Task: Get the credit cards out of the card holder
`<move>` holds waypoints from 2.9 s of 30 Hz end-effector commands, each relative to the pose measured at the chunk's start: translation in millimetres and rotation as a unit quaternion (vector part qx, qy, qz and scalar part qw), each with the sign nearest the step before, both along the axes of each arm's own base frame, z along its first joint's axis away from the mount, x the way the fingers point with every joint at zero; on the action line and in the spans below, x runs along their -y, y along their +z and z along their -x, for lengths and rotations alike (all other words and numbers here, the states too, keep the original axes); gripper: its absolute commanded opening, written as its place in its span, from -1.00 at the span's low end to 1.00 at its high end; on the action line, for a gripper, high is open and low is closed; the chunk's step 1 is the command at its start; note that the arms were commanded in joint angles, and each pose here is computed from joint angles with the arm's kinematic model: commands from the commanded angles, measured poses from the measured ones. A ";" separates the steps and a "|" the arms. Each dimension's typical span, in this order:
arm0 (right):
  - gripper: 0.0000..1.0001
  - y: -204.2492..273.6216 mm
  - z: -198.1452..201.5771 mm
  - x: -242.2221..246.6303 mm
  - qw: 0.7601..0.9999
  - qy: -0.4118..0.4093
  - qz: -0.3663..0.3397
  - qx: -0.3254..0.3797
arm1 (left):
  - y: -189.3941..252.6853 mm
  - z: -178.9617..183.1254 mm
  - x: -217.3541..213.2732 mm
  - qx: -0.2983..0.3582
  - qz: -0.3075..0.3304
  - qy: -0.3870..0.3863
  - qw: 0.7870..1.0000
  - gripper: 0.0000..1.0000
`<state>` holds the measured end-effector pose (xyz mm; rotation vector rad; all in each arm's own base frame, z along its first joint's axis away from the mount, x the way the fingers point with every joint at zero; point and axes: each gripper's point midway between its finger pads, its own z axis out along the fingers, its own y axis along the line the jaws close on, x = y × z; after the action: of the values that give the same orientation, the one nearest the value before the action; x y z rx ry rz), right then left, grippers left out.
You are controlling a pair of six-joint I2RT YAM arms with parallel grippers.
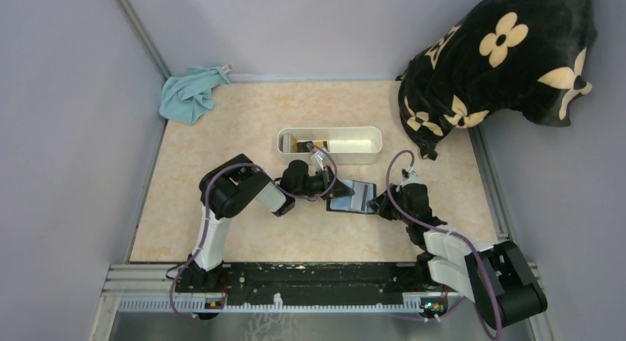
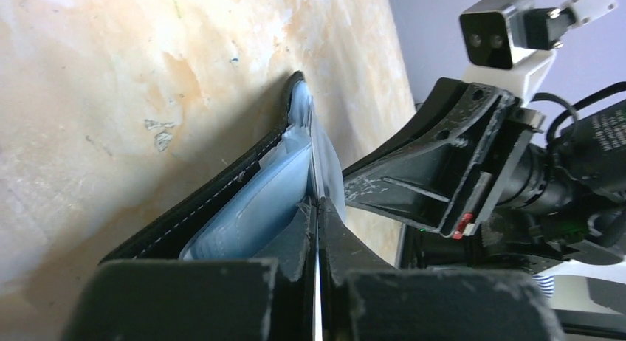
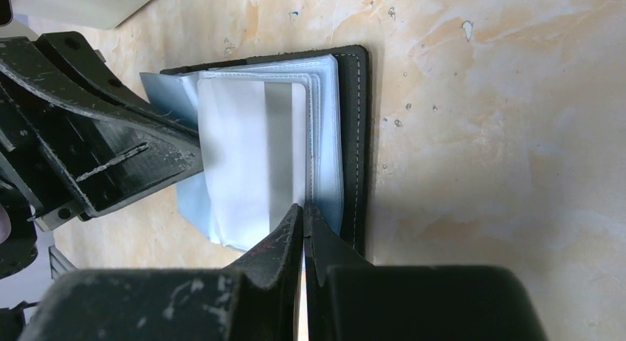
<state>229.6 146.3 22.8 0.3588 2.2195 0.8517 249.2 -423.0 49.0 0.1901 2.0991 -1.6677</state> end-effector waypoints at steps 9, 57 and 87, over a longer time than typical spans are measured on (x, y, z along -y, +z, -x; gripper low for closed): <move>-0.95 -11.2 15.2 5.1 0.999 0.004 0.026 -0.027 | -38.6 40.7 -20.0 -0.002 -0.125 -0.067 0.990 -1.00; -0.99 12.7 1.9 -5.5 0.999 0.025 0.008 0.019 | 44.9 -1.9 -75.4 0.049 -0.070 -0.039 0.996 -1.00; -0.07 161.3 19.6 -50.3 0.925 0.208 -0.168 0.271 | 124.2 45.6 -73.6 0.074 0.115 -0.147 0.980 -1.00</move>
<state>216.3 190.2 158.5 -0.0824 1.7367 1.3296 209.8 -352.0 162.9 0.5160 1.8887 -1.9239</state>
